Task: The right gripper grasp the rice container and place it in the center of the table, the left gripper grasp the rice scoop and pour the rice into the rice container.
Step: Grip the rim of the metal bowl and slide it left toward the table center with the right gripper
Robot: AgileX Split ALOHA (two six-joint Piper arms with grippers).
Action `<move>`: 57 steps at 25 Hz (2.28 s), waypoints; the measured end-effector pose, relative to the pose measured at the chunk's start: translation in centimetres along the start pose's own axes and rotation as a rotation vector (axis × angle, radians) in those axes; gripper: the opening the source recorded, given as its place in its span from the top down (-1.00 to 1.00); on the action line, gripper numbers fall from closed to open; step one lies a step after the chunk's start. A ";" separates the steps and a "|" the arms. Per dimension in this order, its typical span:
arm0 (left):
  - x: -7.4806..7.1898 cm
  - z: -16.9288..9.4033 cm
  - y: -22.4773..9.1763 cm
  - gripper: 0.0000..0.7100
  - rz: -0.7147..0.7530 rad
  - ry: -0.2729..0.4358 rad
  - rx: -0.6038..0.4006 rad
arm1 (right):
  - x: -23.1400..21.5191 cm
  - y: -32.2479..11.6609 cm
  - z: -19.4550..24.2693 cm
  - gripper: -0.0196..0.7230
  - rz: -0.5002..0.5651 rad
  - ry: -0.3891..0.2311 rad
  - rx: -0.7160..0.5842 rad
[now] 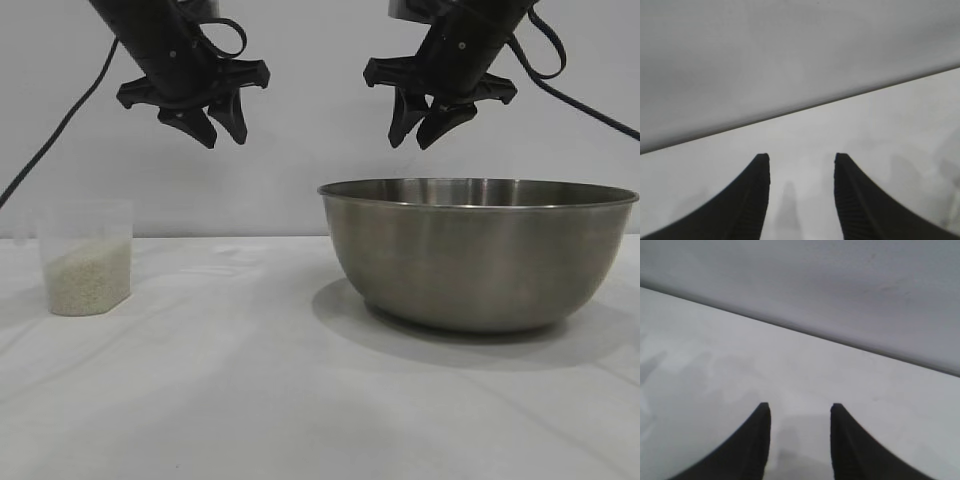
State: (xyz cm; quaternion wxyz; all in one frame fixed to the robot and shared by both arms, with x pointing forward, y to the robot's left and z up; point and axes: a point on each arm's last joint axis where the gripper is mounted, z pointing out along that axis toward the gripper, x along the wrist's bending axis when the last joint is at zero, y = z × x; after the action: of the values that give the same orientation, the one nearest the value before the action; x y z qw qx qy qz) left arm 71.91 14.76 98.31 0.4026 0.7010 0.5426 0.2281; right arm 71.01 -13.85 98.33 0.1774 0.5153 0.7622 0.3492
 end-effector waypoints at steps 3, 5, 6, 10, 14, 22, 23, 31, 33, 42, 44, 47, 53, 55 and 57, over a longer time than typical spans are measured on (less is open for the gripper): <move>0.0 0.0 0.0 0.24 0.000 0.000 0.000 | 0.0 0.0 0.0 0.32 0.000 0.000 0.000; 0.0 0.0 0.0 0.24 0.002 0.000 0.000 | 0.0 0.0 0.0 0.32 0.000 0.000 0.000; 0.0 0.0 0.0 0.24 0.002 0.000 0.000 | 0.0 0.0 0.0 0.32 0.000 0.000 0.000; 0.0 0.0 0.0 0.24 0.007 0.002 0.000 | 0.0 0.0 0.0 0.95 0.000 0.001 0.003; 0.0 0.0 -0.1 0.24 0.007 0.000 0.006 | 0.0 -0.2 -0.2 0.32 0.002 0.011 0.034; 0.0 0.0 -0.2 0.24 0.009 -0.005 0.025 | -3.7 1.4 -7.3 0.32 0.089 0.000 0.113; 0.0 0.0 -0.2 0.24 0.013 -0.004 0.025 | -4.3 1.3 -8.3 0.32 0.104 0.000 0.139; 0.0 0.0 -0.2 0.24 0.015 -0.003 0.026 | -6.1 -1.2 -11.9 0.32 0.163 0.062 0.445; 0.0 0.0 -0.2 0.24 0.015 -0.003 0.026 | -6.1 -1.6 -12.1 0.32 0.152 0.061 0.493; 0.0 0.0 -0.2 0.24 0.015 -0.003 0.027 | -6.6 -4.7 -9.3 0.21 0.181 0.077 0.630; 0.0 0.0 -0.2 0.24 0.015 -0.003 0.027 | -6.6 -6.1 -8.4 0.21 0.196 0.086 0.680; 0.0 0.0 -0.2 0.24 0.015 -0.003 0.027 | -6.7 -7.9 -7.1 0.21 0.215 0.097 0.745; 0.0 0.0 -0.3 0.24 0.015 -0.005 0.032 | -6.7 -8.7 -6.3 0.73 0.222 0.101 0.769; 0.0 0.0 -0.3 0.24 0.015 -0.006 0.035 | -6.3 -8.6 -6.1 0.95 0.210 0.104 0.766; -0.1 0.0 -0.3 0.24 0.015 -0.006 0.036 | -5.2 -8.6 -5.6 0.95 0.176 0.108 0.773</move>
State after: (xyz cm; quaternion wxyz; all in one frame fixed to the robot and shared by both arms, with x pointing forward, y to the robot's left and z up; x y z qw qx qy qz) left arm 71.70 14.74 98.06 0.3897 0.7130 0.5401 0.2193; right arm 63.90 -22.47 95.60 -0.1005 0.5885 0.7985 0.0772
